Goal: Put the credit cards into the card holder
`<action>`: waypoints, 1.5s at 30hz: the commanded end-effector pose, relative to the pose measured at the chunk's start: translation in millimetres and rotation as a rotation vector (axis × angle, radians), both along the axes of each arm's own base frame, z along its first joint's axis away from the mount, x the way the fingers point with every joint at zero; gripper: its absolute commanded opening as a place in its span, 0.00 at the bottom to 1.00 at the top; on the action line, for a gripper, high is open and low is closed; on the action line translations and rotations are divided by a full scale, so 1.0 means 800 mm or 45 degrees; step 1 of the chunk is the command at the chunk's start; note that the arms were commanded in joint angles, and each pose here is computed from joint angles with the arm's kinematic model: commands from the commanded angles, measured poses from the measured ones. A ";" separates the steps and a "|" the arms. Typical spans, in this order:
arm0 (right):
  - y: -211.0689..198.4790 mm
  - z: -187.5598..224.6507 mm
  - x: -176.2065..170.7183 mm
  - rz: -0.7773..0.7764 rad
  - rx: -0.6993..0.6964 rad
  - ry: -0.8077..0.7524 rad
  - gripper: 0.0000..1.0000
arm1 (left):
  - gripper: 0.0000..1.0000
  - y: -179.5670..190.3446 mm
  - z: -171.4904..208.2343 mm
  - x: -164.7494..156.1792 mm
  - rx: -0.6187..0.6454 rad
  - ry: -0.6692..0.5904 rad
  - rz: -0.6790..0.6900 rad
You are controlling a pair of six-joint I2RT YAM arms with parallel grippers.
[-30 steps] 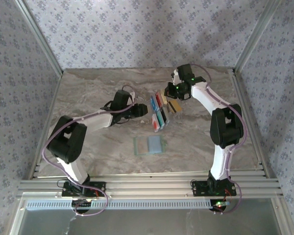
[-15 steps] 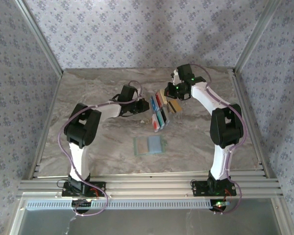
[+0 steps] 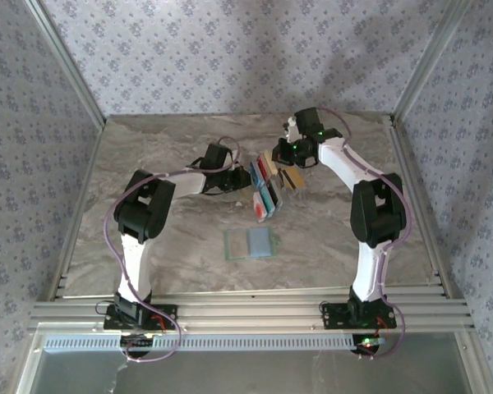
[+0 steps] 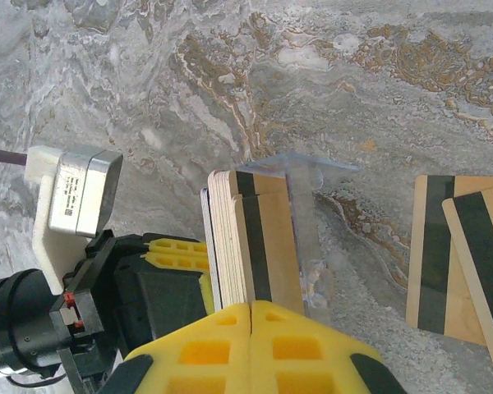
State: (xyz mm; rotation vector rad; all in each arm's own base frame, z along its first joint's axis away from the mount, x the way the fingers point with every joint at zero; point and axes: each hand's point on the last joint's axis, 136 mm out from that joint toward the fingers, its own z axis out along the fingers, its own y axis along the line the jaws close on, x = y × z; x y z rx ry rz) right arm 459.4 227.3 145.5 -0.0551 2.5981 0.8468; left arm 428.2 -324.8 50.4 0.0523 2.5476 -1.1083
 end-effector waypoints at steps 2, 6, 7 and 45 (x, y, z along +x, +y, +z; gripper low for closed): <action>0.014 -0.009 -0.019 0.065 0.079 0.090 0.09 | 0.12 -0.009 -0.003 0.003 -0.007 -0.015 -0.042; 0.014 -0.004 -0.017 0.064 0.109 0.079 0.14 | 0.12 -0.010 -0.006 0.004 -0.005 -0.009 -0.042; 0.014 -0.003 -0.018 0.064 0.116 0.079 0.14 | 0.12 -0.011 -0.006 0.004 -0.005 -0.008 -0.044; -0.004 0.027 -0.013 0.007 0.195 0.009 0.23 | 0.13 -0.011 -0.012 0.004 -0.001 0.011 -0.049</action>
